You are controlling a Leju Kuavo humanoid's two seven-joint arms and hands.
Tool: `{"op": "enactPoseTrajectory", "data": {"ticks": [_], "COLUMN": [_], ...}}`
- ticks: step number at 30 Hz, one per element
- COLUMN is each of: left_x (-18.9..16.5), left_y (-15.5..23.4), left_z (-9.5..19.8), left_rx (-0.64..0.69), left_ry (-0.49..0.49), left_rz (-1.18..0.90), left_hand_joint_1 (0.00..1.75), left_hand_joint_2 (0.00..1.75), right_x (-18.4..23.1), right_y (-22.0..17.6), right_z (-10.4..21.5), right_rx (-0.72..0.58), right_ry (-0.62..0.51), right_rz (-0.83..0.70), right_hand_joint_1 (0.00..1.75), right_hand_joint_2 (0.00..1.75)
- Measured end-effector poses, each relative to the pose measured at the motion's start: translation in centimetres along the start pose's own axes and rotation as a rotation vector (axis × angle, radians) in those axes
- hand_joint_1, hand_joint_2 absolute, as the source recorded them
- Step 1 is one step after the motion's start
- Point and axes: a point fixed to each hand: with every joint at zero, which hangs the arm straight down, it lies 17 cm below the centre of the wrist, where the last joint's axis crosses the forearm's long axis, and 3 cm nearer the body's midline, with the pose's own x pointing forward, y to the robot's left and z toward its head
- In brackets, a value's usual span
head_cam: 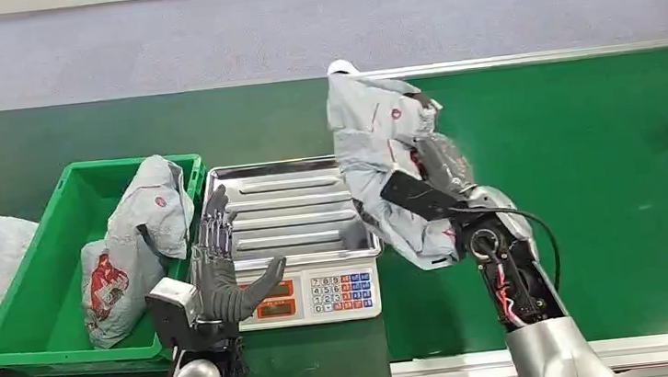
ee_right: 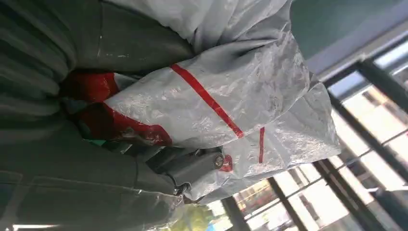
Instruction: Moved the parcel from conveyor to table for the left to box.
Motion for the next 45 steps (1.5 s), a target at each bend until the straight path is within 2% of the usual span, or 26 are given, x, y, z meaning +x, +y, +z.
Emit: {"op": "enactPoseTrajectory", "data": {"ticks": [8, 18, 19, 20, 21, 34, 45], "left_x": [-0.1, -0.5, -0.5, -0.5, -0.6, -0.7, -0.8], "left_y": [0.3, 0.9, 1.0, 1.1, 1.2, 2.2, 2.5], "left_z": [0.0, 0.6, 0.7, 0.8, 0.8, 1.3, 1.5], "left_rx": [0.006, 0.018, 0.02, 0.022, 0.023, 0.044, 0.05], "left_ry": [0.002, 0.016, 0.017, 0.02, 0.021, 0.033, 0.035], "left_rz": [-0.004, -0.012, -0.012, -0.013, -0.014, -0.023, -0.026], "left_hand_joint_1": [0.0, 0.0, 0.0, 0.0, 0.0, 0.0, 0.0], "left_hand_joint_2": [1.75, 1.75, 1.75, 1.75, 1.75, 1.75, 1.75], "right_x": [4.9, 6.8, 6.8, 6.8, 6.8, 5.4, 5.5], "right_y": [5.7, 8.5, 8.6, 8.6, 8.7, 7.9, 6.3], "right_z": [0.2, 0.8, 0.7, 0.7, 0.6, -0.1, 0.1], "right_rx": [0.153, 0.224, 0.222, 0.222, 0.224, 0.172, 0.088], "right_ry": [-0.122, -0.178, -0.175, -0.173, -0.172, -0.111, -0.122], "right_rz": [0.015, 0.022, 0.029, 0.037, 0.045, 0.089, 0.019], "right_hand_joint_1": [1.75, 1.75, 1.54, 0.19, 0.0, 0.0, 0.0], "right_hand_joint_2": [1.75, 1.75, 1.75, 1.75, 1.75, 1.75, 1.75]}}
